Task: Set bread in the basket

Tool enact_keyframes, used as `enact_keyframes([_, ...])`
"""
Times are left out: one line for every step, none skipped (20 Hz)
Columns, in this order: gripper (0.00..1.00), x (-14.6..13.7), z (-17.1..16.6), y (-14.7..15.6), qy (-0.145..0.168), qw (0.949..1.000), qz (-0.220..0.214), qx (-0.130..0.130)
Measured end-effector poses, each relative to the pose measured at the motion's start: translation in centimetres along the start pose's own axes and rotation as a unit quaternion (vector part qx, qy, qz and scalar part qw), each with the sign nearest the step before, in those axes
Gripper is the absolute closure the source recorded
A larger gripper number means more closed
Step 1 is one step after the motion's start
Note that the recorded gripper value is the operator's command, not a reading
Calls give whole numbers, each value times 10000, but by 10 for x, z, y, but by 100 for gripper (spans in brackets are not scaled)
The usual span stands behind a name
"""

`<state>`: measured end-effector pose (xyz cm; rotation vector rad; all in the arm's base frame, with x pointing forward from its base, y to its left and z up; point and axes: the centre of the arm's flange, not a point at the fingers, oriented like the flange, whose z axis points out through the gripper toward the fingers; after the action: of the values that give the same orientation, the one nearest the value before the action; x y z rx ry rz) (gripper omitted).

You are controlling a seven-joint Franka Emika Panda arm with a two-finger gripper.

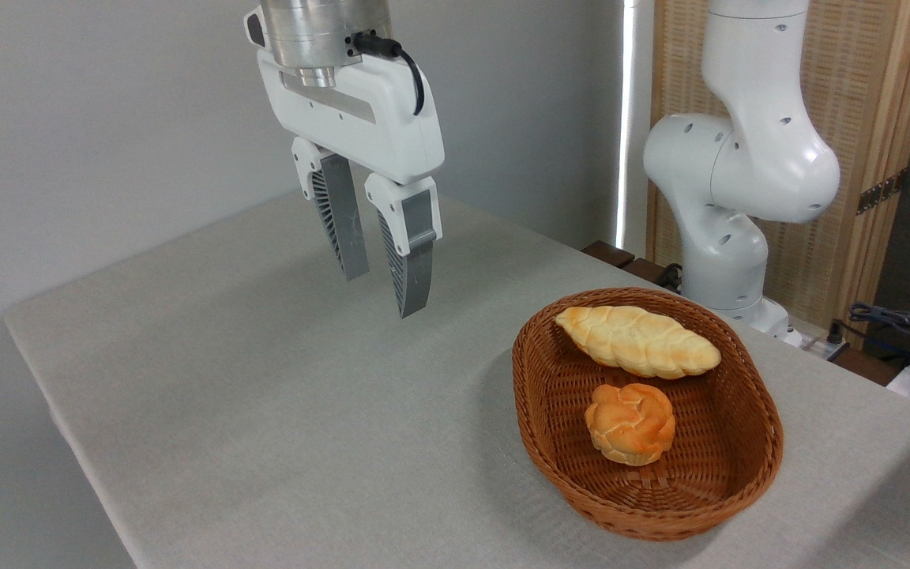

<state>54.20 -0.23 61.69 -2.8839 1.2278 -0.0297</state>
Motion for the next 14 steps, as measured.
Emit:
enact_keyframes([0, 0, 0, 0, -3, 10000, 6, 1])
enact_keyframes([0, 1, 0, 1, -5, 10000, 12, 2])
enact_keyframes([0, 1, 0, 1, -8, 10000, 17, 1])
enact_keyframes([0, 1, 0, 1, -9, 10000, 20, 2])
enact_keyframes([0, 1, 0, 1, -9, 10000, 22, 2])
enact_keyframes([0, 2, 0, 1, -10, 10000, 24, 1])
enact_keyframes([0, 2, 0, 2, -10, 10000, 26, 0])
enact_keyframes([0, 2, 1, 2, -12, 10000, 28, -1])
enact_keyframes([0, 2, 1, 2, -13, 10000, 28, -2])
enact_keyframes([0, 2, 1, 1, -13, 10000, 24, -2])
enact_keyframes([0, 0, 1, 0, -14, 10000, 13, -3])
enact_keyframes([0, -1, 1, -1, -13, 10000, 18, -4])
enact_keyframes([0, -3, 1, -3, -12, 10000, 30, -5])
enact_keyframes([0, -4, 1, -4, -11, 10000, 31, -7])
